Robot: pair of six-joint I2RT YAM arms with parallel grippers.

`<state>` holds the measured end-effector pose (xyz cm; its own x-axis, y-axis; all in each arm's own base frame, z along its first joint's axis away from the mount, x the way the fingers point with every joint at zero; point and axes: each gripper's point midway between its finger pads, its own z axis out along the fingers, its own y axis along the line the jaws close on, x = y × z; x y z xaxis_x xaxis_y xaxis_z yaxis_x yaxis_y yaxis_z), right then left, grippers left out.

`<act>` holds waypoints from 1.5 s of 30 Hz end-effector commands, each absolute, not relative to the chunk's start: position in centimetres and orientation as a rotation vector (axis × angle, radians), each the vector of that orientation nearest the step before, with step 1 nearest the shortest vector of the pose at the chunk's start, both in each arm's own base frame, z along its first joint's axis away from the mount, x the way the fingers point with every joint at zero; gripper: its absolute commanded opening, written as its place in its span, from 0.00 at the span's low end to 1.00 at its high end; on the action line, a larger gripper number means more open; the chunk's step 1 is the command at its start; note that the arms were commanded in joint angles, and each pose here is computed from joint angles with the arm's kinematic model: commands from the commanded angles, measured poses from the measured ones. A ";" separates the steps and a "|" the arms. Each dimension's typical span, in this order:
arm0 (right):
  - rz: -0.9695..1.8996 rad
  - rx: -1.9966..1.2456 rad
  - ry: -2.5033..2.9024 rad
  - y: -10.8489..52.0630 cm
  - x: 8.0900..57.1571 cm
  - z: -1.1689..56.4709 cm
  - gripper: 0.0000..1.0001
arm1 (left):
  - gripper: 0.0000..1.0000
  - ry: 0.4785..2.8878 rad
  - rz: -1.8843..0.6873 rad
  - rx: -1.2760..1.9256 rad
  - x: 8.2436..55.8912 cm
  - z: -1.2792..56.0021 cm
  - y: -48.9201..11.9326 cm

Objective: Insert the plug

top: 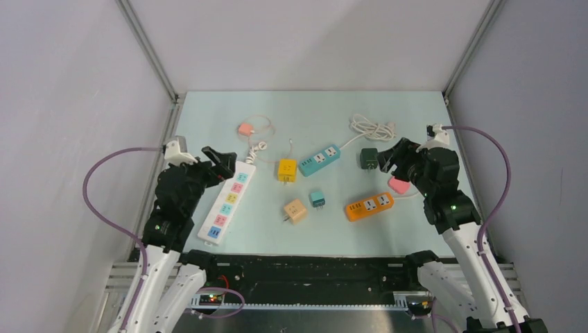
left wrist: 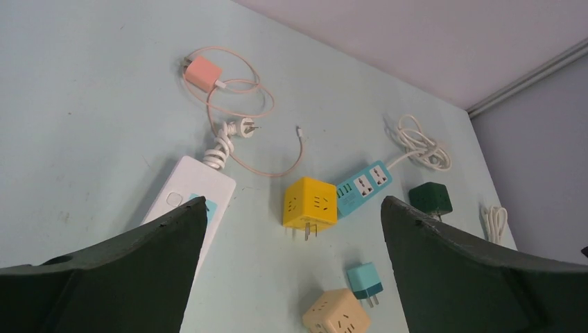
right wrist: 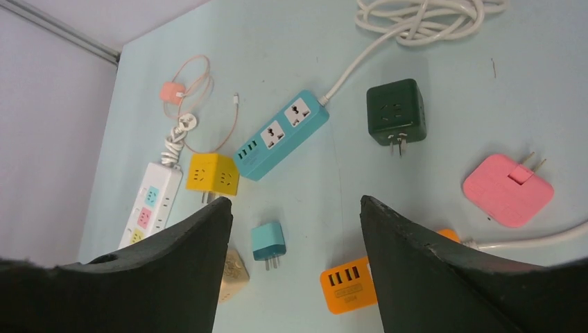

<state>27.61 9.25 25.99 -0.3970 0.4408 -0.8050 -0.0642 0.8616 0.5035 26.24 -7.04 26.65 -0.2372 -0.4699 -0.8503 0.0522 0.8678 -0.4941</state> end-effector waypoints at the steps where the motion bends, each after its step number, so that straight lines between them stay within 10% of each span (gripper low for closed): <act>1: 0.561 0.323 1.931 9.2 27.7 25.1 0.71 | 1.00 1.725 -0.492 -0.376 26.3 26.7 -6.4; 18: 0.625 0.458 2.111 11.1 27.8 19.2 0.64 | 1.00 1.997 -0.542 -0.413 26.7 17.1 -8.7; 34: 0.607 0.389 2.328 13.0 24.4 14.1 0.95 | 0.99 2.319 0.026 -0.186 33.9 10.5 -9.0; 45: 0.639 0.380 2.361 13.6 23.7 13.6 0.98 | 1.00 2.488 0.244 0.158 34.6 7.2 -8.1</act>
<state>24.12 13.24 13.50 -0.7347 0.4322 -0.5228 0.1206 0.8417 0.5263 34.29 -8.68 7.05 -0.7864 0.0432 -0.6162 -0.0319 0.9934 0.1103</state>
